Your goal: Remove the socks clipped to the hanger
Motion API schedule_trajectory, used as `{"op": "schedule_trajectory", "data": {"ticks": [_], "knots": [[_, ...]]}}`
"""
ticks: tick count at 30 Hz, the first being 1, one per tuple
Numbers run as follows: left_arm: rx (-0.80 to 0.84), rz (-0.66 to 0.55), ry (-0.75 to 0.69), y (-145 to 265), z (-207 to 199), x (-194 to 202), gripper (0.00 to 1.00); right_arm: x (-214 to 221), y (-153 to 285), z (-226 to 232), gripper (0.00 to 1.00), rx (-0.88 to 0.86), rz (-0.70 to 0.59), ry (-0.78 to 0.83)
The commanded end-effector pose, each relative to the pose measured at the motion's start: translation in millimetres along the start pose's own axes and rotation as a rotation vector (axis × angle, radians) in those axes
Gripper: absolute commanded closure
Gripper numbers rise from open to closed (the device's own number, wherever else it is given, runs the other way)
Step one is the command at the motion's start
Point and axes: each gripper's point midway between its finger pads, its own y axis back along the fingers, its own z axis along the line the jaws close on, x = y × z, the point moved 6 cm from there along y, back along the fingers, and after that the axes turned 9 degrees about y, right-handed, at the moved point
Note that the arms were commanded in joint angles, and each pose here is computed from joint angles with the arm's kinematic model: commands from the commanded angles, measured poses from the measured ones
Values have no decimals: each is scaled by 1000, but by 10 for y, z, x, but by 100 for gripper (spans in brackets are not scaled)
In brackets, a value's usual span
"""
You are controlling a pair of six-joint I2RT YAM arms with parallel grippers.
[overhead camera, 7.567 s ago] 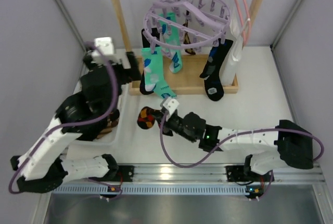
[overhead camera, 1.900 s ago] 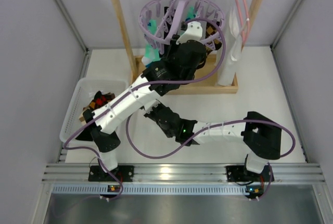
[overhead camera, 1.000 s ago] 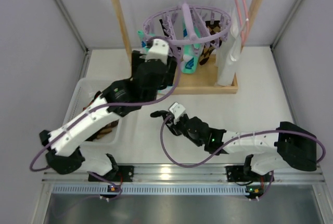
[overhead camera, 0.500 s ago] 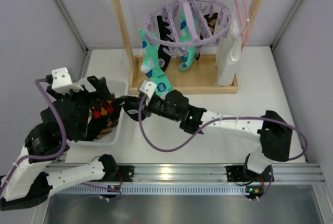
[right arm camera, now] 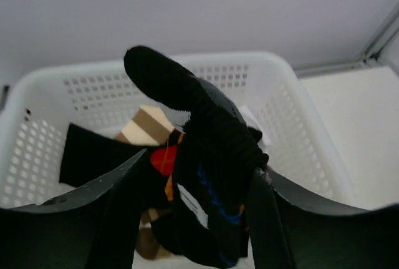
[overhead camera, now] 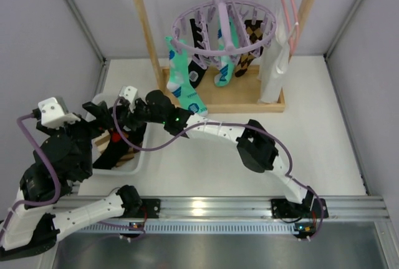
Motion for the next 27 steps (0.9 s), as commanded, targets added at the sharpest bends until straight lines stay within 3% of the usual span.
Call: {"op": "schedule_trajectory", "data": {"ticks": [1,2,4,7,10,14,17,18,19,20,27], "knots": [[-20,-10,12,-11,6,27,2,-193,209,-195,42,23,-34,-41],[-20,-9,12,-10,7,28,2,-90,278,-172,38,26,-35,-47],[-8,-4,23,-12,-24,31,2,-294,479,-297,35,56,-65,-38],[2,5,20,-18,-52,70,2,-322,783,-426,11,91,-55,-42],[2,8,18,-21,-54,104,2,-269,1056,-527,7,118,-32,-63],[17,12,40,-12,-55,101,2,-216,1193,-597,9,113,-30,-86],[13,10,43,-12,-48,102,2,-5,811,-633,15,38,26,-122],[10,9,36,-13,-43,106,2,137,724,-583,18,-2,99,-157],[8,7,40,-10,-27,104,2,-102,592,-671,26,-7,51,-142],[4,4,40,-8,-14,102,2,178,460,-608,28,-26,105,-166],[8,3,46,6,33,105,2,21,299,-191,30,13,-4,-202]]}}
